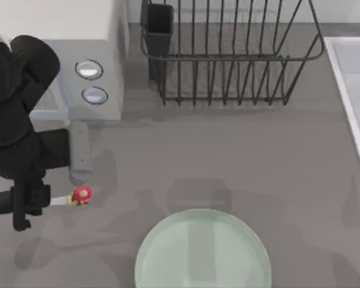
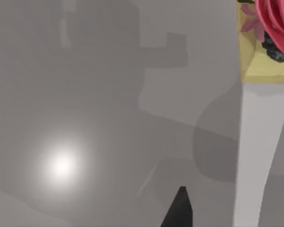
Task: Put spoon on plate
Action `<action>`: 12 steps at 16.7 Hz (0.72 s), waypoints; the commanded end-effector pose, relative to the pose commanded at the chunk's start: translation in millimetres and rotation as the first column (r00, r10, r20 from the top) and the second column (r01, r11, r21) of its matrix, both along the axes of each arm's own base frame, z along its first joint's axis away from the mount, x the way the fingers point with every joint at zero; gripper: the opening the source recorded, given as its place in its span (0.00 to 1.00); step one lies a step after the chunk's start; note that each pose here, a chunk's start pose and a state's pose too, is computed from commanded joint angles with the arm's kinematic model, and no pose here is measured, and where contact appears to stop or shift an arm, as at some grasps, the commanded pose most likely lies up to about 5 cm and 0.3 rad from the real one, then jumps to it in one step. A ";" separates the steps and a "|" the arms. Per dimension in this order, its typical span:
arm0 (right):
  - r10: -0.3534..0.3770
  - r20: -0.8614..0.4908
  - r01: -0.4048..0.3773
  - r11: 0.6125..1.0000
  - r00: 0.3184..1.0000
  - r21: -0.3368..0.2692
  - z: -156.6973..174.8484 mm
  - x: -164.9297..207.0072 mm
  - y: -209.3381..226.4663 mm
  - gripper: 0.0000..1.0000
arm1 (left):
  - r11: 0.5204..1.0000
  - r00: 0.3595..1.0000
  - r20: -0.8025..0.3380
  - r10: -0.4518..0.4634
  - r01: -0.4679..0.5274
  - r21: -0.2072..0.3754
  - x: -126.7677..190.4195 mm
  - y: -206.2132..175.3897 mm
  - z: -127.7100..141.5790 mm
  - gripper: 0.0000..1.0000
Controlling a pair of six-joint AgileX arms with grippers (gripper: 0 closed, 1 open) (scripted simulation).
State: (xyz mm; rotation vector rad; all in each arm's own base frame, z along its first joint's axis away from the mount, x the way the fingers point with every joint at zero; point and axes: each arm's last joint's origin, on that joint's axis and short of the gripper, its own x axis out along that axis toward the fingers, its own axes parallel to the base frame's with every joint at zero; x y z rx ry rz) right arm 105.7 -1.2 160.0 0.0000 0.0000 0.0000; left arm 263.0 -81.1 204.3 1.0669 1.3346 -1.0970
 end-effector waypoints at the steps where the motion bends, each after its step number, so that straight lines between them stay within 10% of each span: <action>1: 0.000 0.000 0.000 1.000 1.000 0.000 0.0 0.0 0.0 1.00 | 0.999 0.999 -0.003 -0.033 0.033 0.003 -0.2 -28.2 -3.1 0.00; 7: 0.000 0.000 0.000 1.000 1.000 0.000 0.0 0.0 0.0 1.00 | 0.988 0.988 0.025 -0.154 0.154 0.003 -50.8 -177.4 -20.1 0.00; 12: 0.000 0.000 0.000 1.000 1.000 0.000 0.0 0.0 0.0 1.00 | 0.987 0.986 0.056 -0.158 0.160 -0.017 -81.6 -220.1 -24.8 0.00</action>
